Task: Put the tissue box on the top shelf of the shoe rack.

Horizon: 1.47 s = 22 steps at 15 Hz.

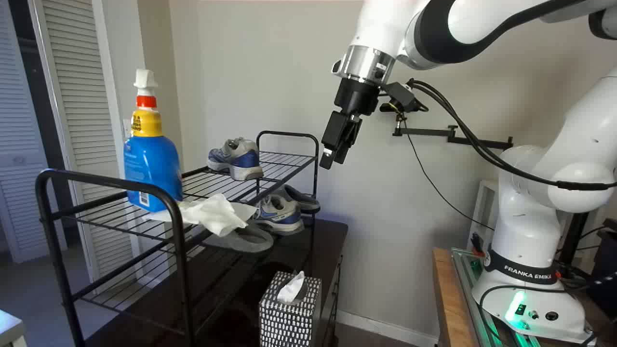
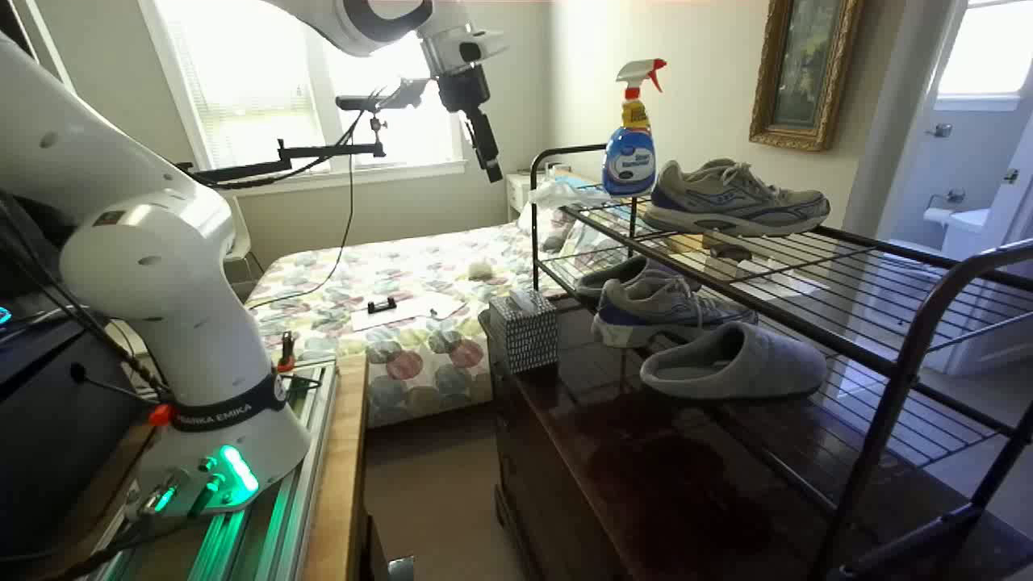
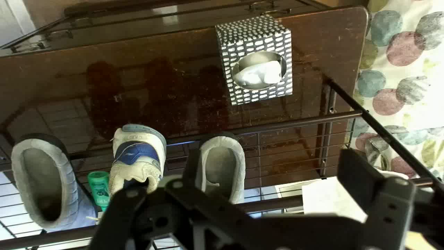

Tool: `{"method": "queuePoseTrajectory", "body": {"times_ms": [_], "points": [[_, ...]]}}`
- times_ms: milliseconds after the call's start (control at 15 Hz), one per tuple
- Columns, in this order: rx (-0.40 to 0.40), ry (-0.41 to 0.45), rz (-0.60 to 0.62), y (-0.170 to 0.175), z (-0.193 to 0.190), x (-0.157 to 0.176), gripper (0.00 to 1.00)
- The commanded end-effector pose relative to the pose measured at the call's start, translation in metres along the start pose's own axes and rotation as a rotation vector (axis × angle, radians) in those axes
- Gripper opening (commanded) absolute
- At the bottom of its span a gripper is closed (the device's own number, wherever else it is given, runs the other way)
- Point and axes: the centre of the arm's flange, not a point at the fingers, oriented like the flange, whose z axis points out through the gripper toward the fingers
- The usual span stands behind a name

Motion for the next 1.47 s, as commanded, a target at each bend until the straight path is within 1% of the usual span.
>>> {"method": "queuePoseTrajectory", "body": {"times_ms": [0,67,133,267,400,600,733,800,867,1000,1200,1333,1400], "points": [[0.000,0.000,0.000,0.000,0.000,0.000,1.00],[0.014,-0.027,0.009,0.011,0.026,0.006,1.00],[0.015,-0.036,0.007,0.015,0.037,0.008,1.00],[-0.001,-0.074,0.007,0.024,0.071,0.014,1.00],[0.012,-0.123,0.007,0.032,0.102,0.020,1.00],[0.013,-0.186,-0.001,0.034,0.144,0.031,1.00],[0.016,-0.248,0.002,0.035,0.170,0.035,1.00],[0.013,-0.277,0.010,0.038,0.175,0.035,1.00],[-0.002,-0.234,0.014,0.041,0.158,0.017,1.00],[-0.002,-0.264,0.019,0.043,0.174,0.021,1.00],[0.001,-0.267,0.019,0.042,0.177,0.025,1.00],[0.040,-0.326,0.013,0.046,0.200,0.037,1.00],[0.067,-0.344,-0.010,0.046,0.213,0.042,1.00]]}}
